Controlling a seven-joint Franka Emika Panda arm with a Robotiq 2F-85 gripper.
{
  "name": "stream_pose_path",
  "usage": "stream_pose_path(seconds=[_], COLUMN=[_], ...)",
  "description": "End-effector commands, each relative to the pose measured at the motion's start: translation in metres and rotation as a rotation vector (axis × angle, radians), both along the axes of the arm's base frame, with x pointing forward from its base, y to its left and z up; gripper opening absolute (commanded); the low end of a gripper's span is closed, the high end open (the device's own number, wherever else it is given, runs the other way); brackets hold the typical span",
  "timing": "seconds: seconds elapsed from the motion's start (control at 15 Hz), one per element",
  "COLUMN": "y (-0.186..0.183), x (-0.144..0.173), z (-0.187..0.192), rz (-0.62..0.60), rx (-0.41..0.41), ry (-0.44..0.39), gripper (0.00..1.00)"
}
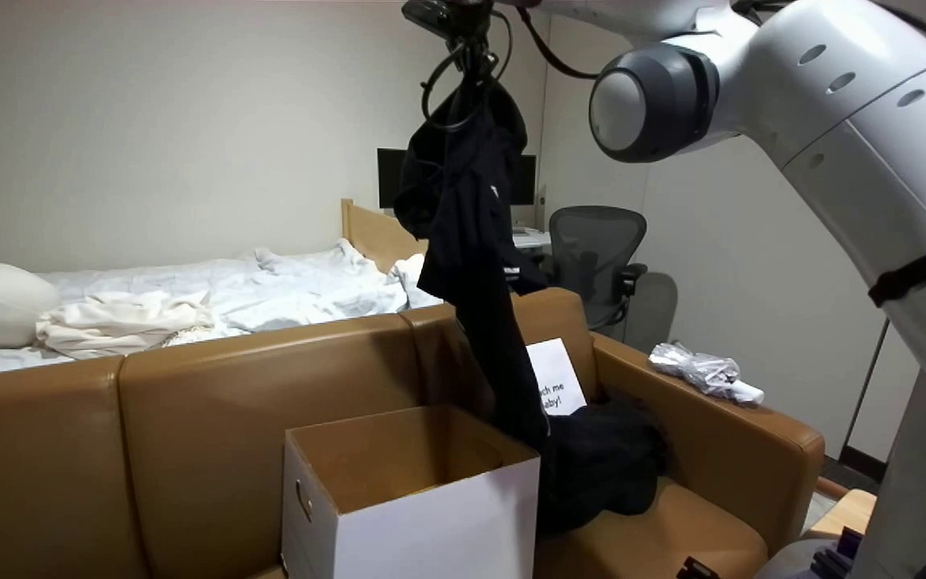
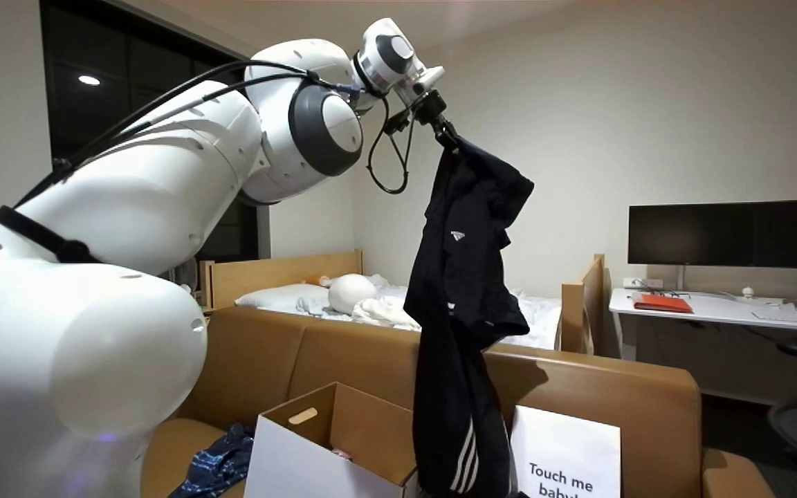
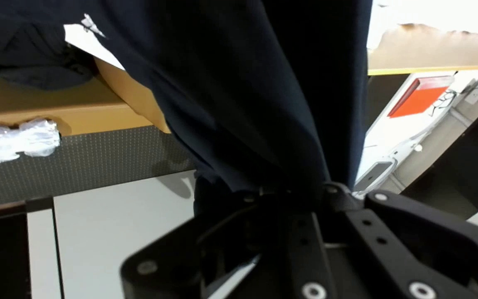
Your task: Pick the cloth and put it in the box
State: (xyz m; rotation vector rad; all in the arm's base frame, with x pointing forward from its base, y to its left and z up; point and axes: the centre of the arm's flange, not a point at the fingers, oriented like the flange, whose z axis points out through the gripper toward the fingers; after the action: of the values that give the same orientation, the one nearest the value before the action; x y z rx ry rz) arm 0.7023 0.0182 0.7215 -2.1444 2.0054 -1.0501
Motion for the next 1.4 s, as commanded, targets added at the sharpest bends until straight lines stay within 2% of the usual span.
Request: stream_pose_path(seconds=[0.0,0.53,0.87,1.33], y=[0.034,0.124,0.159,0.183], x=[0.02,-0.007,-0.025,-0.057], z=[0.074,0.106,0.121,0.151], rz=[-0.133,-0.396,-0.563,-0.772], rx=[0.096,0.327,0.428,0.445], ry=[-0.114,-0.344,-0.492,-0.77], gripper=[0.01,0.01,0.01,0.01])
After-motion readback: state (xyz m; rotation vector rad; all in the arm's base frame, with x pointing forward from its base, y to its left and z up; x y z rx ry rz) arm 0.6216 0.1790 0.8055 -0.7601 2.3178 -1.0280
